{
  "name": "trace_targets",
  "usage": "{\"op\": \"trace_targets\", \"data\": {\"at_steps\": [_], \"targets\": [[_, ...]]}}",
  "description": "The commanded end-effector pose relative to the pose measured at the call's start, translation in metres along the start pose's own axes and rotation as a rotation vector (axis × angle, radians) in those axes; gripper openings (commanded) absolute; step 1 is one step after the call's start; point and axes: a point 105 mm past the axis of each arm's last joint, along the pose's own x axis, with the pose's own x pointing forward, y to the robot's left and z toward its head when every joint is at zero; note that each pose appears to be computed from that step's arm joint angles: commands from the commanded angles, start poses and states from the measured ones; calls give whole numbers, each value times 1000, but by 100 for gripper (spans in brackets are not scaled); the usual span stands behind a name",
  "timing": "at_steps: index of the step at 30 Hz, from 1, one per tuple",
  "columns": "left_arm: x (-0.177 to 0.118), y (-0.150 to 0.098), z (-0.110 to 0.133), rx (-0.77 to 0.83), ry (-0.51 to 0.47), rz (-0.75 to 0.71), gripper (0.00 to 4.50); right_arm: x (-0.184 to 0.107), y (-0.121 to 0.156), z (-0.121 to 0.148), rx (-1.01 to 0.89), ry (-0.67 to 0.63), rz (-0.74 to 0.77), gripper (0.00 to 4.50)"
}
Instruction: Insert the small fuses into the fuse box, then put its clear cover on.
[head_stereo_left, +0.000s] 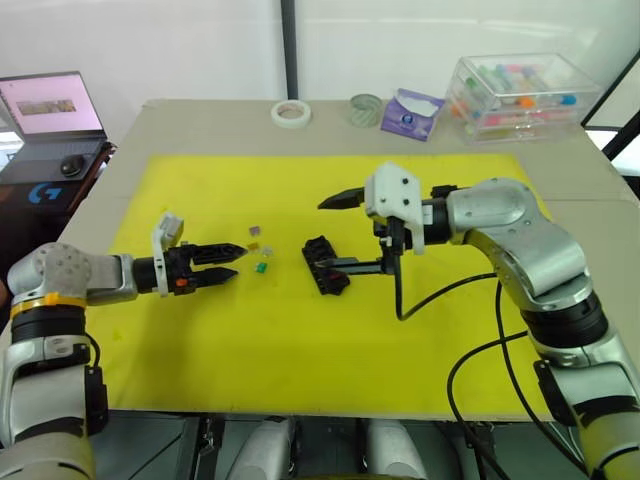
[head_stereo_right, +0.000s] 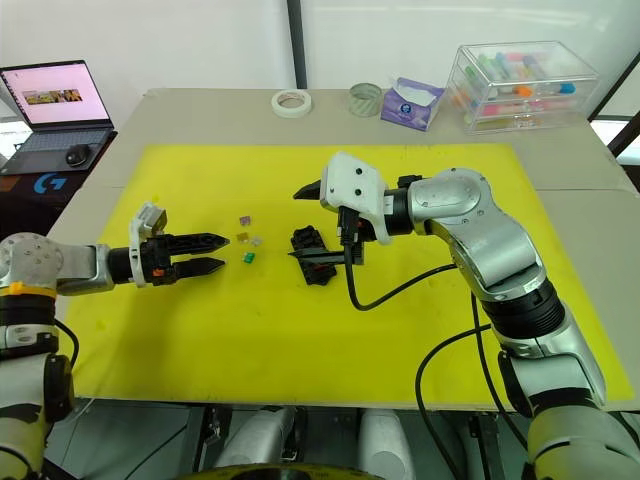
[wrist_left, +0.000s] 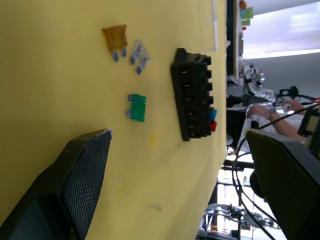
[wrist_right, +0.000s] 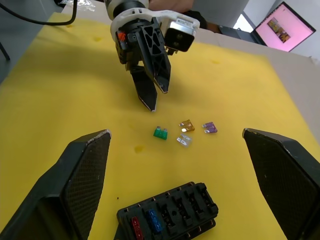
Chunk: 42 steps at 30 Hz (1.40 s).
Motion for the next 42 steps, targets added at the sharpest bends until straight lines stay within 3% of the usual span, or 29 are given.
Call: {"op": "trace_targets", "data": {"at_steps": [1, 4, 7, 25, 33, 42], "targets": [[2, -7, 8, 38, -22, -26, 450, -6, -1, 12, -43, -26, -19, 448], [7, -3, 9, 42, -24, -21, 412, -6, -1, 13, -37, -27, -20, 450], [10, -1, 8, 38, -10, -15, 326, -6, -2, 15, -35, -31, -23, 450], [33, 10, 6, 6, 88, 9, 326, -2, 0, 19, -26, -44, -10, 450], [43, 1, 5, 2, 118, -61, 326, -2, 1, 20, -14, -48, -10, 450], [46, 8, -8, 7, 174, -47, 326, -2, 4, 20, -9, -46, -2, 450]]}}
